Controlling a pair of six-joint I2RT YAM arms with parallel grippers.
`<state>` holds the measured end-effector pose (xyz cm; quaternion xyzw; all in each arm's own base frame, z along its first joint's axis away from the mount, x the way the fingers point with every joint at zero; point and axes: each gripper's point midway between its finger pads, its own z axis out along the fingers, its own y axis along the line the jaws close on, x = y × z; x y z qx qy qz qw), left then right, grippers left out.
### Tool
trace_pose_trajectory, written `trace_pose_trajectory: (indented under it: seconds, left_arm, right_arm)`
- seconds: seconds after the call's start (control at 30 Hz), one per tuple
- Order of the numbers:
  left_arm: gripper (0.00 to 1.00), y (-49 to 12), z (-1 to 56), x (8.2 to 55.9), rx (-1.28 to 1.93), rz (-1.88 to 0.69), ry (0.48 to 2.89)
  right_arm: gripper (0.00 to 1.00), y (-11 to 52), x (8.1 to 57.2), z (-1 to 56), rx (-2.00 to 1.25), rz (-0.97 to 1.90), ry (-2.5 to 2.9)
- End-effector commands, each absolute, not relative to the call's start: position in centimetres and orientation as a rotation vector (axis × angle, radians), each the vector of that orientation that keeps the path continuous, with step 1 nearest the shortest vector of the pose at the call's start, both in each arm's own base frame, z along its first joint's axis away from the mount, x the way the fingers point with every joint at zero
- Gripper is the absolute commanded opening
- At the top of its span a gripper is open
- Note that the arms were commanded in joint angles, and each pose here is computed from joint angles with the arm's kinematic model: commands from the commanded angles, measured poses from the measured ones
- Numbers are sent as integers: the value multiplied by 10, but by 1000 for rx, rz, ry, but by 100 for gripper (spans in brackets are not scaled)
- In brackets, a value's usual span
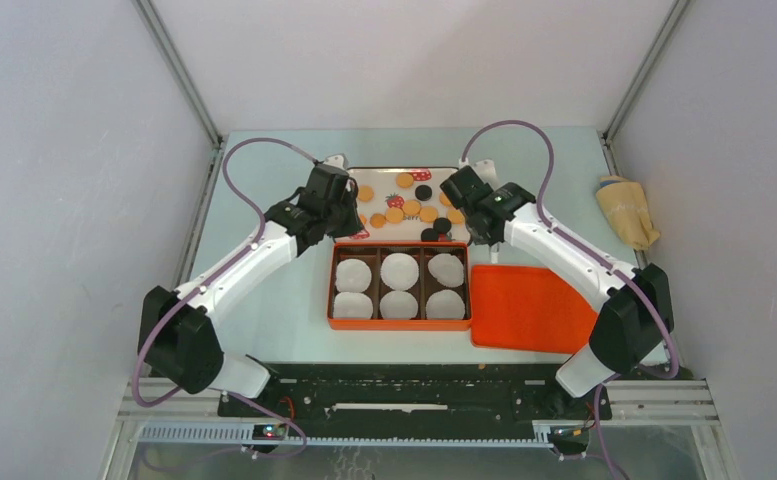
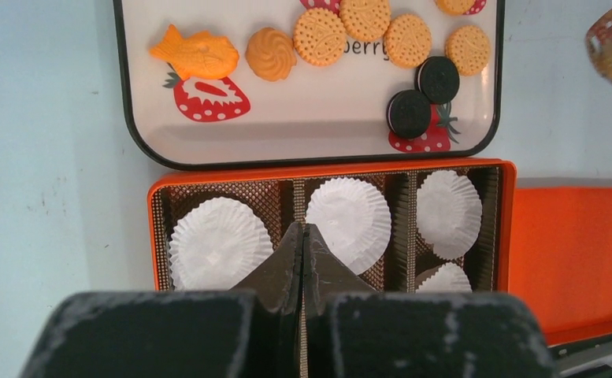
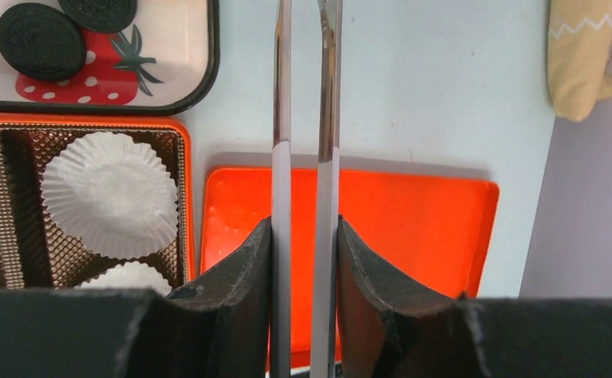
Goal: Pack the cookies
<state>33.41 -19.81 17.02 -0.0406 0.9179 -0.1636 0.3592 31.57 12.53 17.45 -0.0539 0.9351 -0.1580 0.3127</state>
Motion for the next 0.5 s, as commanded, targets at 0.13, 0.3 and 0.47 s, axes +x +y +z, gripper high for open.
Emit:
trace_pose_trajectory:
  seconds: [0.13, 0.3, 0.47]
  left_arm:
    - [0, -194, 202, 350, -147, -384, 2271]
    - [1, -187, 196, 347, -158, -353, 2275]
    - [1, -185, 191, 347, -166, -337, 2284]
  right_arm:
    - [33, 154, 351, 196, -228, -303, 2244]
    - [34, 169, 354, 186, -275, -209, 2266]
    - [34, 189, 362, 186, -311, -102, 2241]
